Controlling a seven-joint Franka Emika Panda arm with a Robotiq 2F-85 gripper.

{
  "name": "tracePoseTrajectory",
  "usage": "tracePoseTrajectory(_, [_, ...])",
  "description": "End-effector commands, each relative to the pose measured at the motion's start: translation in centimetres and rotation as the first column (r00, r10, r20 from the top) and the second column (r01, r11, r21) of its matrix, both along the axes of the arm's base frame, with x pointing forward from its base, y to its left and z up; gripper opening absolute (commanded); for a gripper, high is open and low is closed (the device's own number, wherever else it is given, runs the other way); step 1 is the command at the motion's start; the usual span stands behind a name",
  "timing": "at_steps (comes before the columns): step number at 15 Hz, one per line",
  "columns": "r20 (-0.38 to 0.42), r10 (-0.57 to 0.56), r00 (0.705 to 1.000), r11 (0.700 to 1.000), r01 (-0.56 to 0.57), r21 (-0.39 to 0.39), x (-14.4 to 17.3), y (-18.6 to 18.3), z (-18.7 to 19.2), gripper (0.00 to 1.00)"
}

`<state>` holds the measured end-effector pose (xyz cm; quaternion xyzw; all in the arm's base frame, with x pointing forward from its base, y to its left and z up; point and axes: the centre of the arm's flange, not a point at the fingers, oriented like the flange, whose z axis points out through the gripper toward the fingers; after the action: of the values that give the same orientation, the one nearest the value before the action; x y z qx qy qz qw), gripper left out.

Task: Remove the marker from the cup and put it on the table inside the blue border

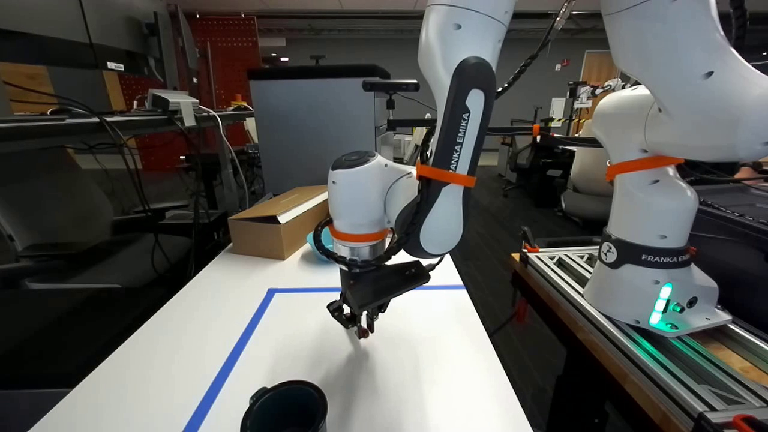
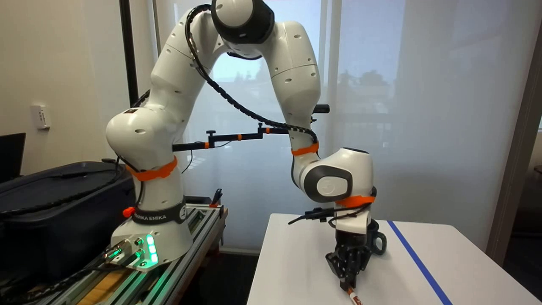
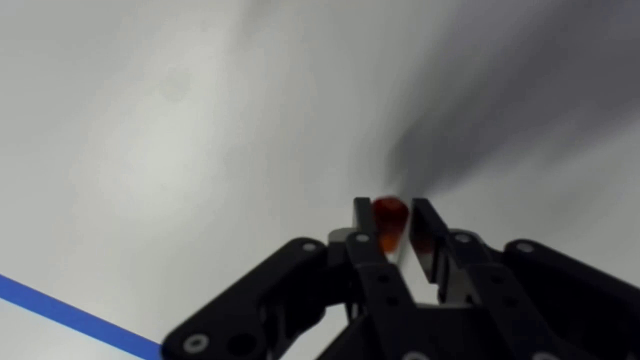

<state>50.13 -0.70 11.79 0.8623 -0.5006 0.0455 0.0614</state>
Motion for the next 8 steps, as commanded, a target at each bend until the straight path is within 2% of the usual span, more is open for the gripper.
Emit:
tracePoseTrajectory(1, [0.016, 0.012, 1.0, 1.0, -0.012, 0.01, 0.4, 0.9, 1.3, 0.59])
tracePoseTrajectory(6, [0.012, 0.01, 1.0, 1.0, -0.01, 0.018, -1.4, 2.5, 8.4, 0.96])
tracePoseTrajectory(8, [-0.023, -0.006, 1.0, 1.0, 0.006, 0.002, -2.7, 3.0, 11.8, 1.0])
